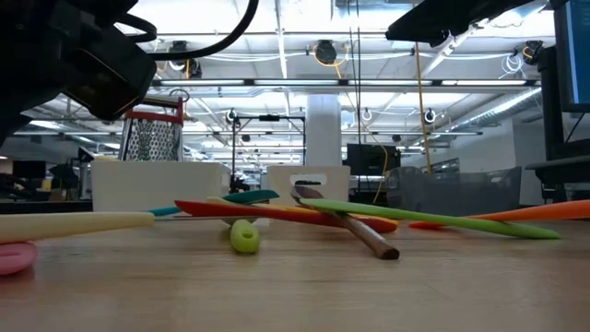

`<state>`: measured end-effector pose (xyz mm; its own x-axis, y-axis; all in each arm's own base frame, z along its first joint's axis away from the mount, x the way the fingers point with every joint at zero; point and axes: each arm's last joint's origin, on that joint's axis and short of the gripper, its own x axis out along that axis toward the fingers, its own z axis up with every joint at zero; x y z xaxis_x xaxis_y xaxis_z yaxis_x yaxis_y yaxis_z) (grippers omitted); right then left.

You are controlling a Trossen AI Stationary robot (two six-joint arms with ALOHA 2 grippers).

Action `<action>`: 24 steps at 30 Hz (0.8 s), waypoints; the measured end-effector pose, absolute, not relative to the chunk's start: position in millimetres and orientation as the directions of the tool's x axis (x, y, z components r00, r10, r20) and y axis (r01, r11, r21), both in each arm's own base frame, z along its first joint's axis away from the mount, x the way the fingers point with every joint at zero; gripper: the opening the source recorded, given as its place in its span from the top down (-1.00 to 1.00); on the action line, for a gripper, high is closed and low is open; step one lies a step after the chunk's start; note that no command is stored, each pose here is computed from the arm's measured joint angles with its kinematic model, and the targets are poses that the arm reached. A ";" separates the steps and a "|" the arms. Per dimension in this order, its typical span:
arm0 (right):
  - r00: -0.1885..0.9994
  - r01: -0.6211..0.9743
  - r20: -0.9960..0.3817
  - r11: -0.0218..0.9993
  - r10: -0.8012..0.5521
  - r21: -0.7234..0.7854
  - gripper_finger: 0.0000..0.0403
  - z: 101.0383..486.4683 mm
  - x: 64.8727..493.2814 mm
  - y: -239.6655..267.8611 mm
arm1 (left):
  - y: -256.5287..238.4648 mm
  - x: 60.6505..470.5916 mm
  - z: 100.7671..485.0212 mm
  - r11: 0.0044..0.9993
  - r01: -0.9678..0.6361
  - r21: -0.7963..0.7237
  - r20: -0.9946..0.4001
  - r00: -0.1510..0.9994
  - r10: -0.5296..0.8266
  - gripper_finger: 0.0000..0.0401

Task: Pick & Place Kitchen Items
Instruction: Put the yellow knife into the left white bin

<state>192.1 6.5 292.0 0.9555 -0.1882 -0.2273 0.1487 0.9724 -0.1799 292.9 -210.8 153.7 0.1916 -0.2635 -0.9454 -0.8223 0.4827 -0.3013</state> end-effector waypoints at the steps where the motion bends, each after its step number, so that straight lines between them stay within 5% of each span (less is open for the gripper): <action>1: 0.956 0.149 -0.227 0.972 -0.188 -0.180 0.35 292.0 192.1 6.5 | -210.8 292.9 153.7 0.482 -0.823 -0.301 -0.945 0.192 -0.264 0.73; 24: 0.955 0.149 -0.227 0.972 -0.188 -0.180 0.35 292.0 192.1 6.5 | -210.4 292.2 156.6 0.479 -0.823 -0.306 -0.944 0.196 -0.267 0.65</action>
<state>192.1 6.5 292.0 0.9555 -0.1882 -0.2273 0.1487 0.9724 -0.1799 292.2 -210.4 156.6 0.1956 -0.2666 -0.9437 -0.8225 0.4795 -0.3059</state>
